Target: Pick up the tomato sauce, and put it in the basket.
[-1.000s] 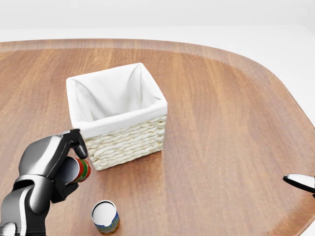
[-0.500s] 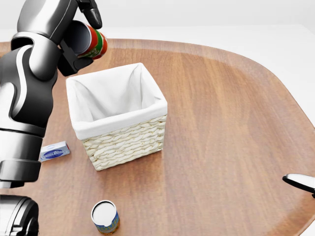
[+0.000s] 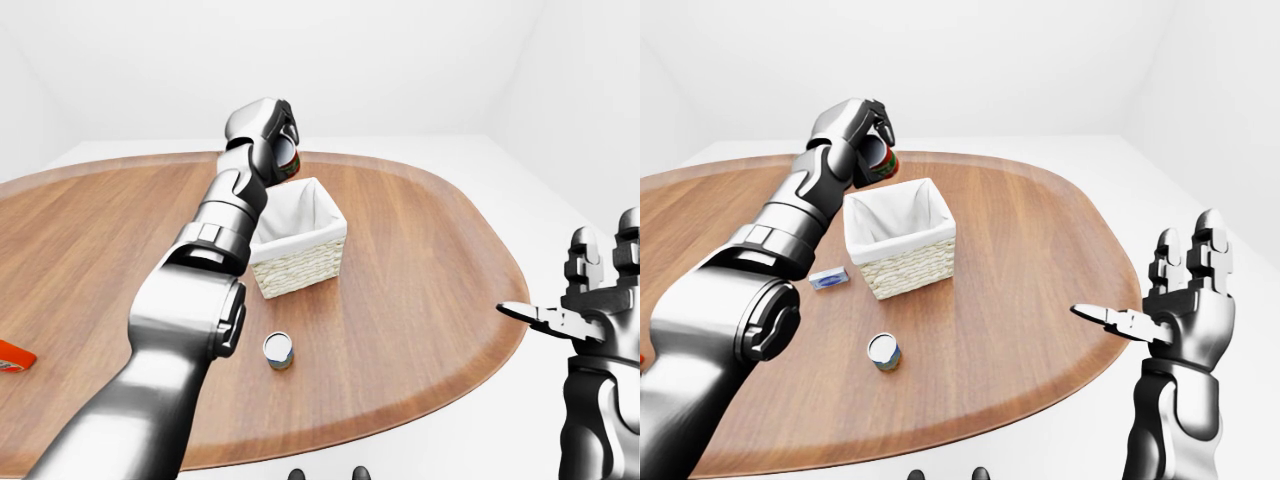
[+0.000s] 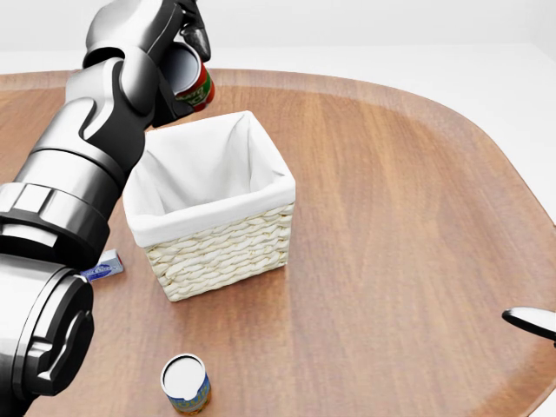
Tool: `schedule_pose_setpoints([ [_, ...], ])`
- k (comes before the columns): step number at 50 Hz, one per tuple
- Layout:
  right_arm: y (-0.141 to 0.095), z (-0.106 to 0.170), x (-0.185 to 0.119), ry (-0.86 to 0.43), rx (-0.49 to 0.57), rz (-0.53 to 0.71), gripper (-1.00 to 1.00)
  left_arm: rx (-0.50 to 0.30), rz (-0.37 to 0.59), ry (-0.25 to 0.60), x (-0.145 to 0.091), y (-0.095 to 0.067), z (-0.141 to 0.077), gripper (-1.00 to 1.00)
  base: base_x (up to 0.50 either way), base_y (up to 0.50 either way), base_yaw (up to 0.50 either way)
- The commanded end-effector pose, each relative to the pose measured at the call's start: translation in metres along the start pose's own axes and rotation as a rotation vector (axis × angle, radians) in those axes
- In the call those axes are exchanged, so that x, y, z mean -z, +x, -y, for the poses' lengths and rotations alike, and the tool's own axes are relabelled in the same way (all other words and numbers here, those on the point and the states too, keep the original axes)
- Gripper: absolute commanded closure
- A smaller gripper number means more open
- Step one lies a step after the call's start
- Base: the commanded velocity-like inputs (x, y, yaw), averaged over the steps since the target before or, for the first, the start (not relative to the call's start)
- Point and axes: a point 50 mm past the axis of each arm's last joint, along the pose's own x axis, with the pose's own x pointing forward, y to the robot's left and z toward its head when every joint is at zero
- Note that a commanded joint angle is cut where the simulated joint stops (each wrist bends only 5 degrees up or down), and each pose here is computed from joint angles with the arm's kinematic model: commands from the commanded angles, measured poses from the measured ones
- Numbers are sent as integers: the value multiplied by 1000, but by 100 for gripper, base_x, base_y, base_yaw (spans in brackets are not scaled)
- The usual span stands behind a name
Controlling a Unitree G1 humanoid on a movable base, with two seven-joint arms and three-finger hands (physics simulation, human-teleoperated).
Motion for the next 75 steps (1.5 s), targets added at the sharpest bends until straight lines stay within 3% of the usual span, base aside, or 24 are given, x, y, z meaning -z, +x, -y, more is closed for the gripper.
schedule_pose_setpoints([
  [1, 0, 1, -1, 7, 1, 2, -100, 7, -63, -34, 14, -6, 32, 100, 0, 0, 0],
  [8, -1, 0, 0, 11, -2, 0, -100, 18, -82, -42, 20, -11, 47, 100, 0, 0, 0],
  [12, -1, -1, 1, 11, -3, -4, -100, -11, -89, -38, 23, -11, 46, 100, 0, 0, 0],
  [34, -1, -2, 2, 7, -9, -10, -100, 12, -113, 10, 36, -19, 65, 100, 0, 0, 0],
  [45, -1, -2, -1, 7, -9, 3, -100, 13, -113, 23, 38, -19, 65, 100, 0, 0, 0],
  [46, -1, -2, 0, 7, -9, 0, -100, 13, -113, 25, 38, -19, 65, 97, 0, 0, 0],
  [47, -1, -2, 0, 7, -9, -1, -100, 10, -113, 26, 38, -18, 64, 49, 0, 0, 0],
  [48, -1, -2, 1, 7, -9, -2, -100, 6, -114, 27, 39, -18, 64, -87, 0, 0, 0],
  [49, -1, -3, 1, 7, -10, -1, -100, 8, -117, 19, 39, -18, 63, -100, 0, 0, 0],
  [75, -1, -4, 2, 6, -14, -8, -100, -9, -121, 42, 43, -18, 60, -100, 0, 0, 0],
])
